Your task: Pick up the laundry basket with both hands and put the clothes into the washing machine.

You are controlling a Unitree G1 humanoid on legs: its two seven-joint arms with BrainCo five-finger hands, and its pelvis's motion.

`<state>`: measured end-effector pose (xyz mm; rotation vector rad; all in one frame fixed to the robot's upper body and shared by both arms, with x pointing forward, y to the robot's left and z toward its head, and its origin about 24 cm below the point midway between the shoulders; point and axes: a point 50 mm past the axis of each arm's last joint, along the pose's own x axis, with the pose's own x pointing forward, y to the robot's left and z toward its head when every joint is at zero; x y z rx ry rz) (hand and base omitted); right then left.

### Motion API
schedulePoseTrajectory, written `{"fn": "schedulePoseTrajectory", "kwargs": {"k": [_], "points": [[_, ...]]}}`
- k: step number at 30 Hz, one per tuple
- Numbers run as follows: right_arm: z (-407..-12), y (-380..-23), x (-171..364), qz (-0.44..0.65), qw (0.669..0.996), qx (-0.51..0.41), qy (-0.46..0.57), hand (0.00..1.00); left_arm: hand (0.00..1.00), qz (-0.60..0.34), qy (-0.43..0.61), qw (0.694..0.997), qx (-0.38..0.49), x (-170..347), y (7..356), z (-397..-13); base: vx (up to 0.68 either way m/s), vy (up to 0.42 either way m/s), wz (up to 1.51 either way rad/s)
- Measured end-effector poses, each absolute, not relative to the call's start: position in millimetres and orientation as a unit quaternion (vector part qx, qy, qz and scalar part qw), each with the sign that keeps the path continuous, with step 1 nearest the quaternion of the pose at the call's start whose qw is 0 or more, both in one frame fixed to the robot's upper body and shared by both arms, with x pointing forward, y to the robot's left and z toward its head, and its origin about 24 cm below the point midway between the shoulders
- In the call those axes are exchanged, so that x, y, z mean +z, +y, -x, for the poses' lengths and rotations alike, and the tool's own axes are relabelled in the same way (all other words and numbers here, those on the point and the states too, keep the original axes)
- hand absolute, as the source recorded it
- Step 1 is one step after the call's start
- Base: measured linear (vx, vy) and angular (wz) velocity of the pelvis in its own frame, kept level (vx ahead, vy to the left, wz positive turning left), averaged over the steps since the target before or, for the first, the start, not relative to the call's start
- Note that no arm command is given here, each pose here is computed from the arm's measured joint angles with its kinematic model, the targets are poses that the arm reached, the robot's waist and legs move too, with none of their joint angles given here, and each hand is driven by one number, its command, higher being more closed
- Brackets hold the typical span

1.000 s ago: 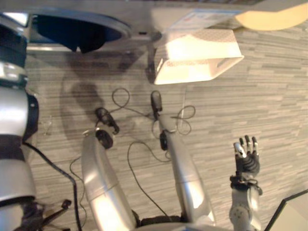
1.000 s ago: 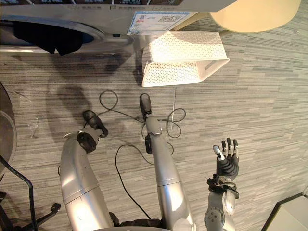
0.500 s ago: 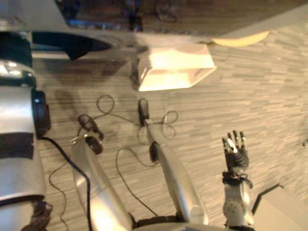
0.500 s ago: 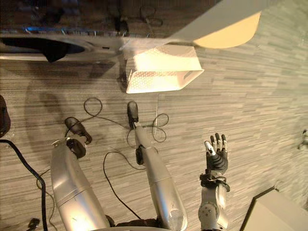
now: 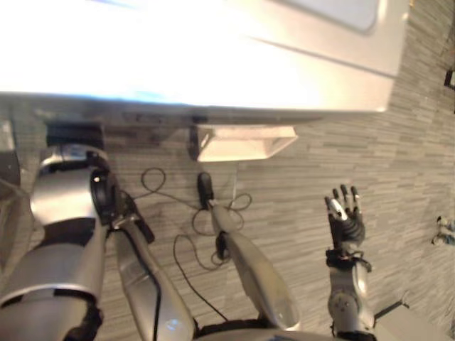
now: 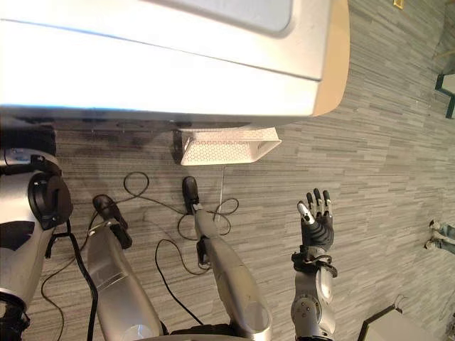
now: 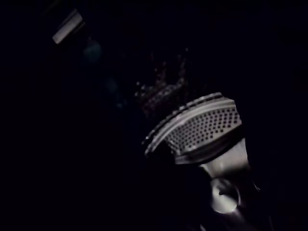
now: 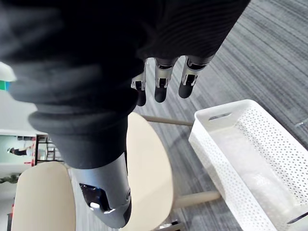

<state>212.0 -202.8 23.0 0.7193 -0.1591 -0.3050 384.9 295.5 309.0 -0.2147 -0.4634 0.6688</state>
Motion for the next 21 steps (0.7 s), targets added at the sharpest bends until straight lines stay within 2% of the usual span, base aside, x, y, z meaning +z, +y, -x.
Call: {"fn": "schedulePoseTrajectory", "kwargs": {"k": [8,10,11,13,15,21], "points": [[-213,-212,14,-0.324,0.929,-0.17,-0.058,0.0,0.0,0.097,-0.211,0.905,0.356,243,310,-370,0.11,0.109,0.21],[-212,-214,6,-0.318,0.93,-0.181,-0.039,0.0,0.0,0.096,-0.188,0.913,0.349,200,302,-362,0.1,0.058,0.47],[-217,-215,-3,-0.315,0.929,-0.19,-0.022,0.0,0.0,0.098,-0.144,0.922,0.347,153,293,-353,0.08,0.031,0.42],[-219,-222,-10,-0.303,0.931,-0.203,-0.003,0.0,0.0,0.11,-0.075,0.931,0.339,98,275,-340,0.1,0.056,0.37],[-214,-225,-28,-0.301,0.926,-0.227,0.034,0.0,0.0,0.106,0.031,0.941,0.32,25,253,-306,0.12,0.073,0.81],[-202,-226,-60,-0.292,0.914,-0.256,0.114,0.0,0.0,0.096,0.243,0.925,0.275,-87,215,-212,0.04,0.032,0.24]]}}
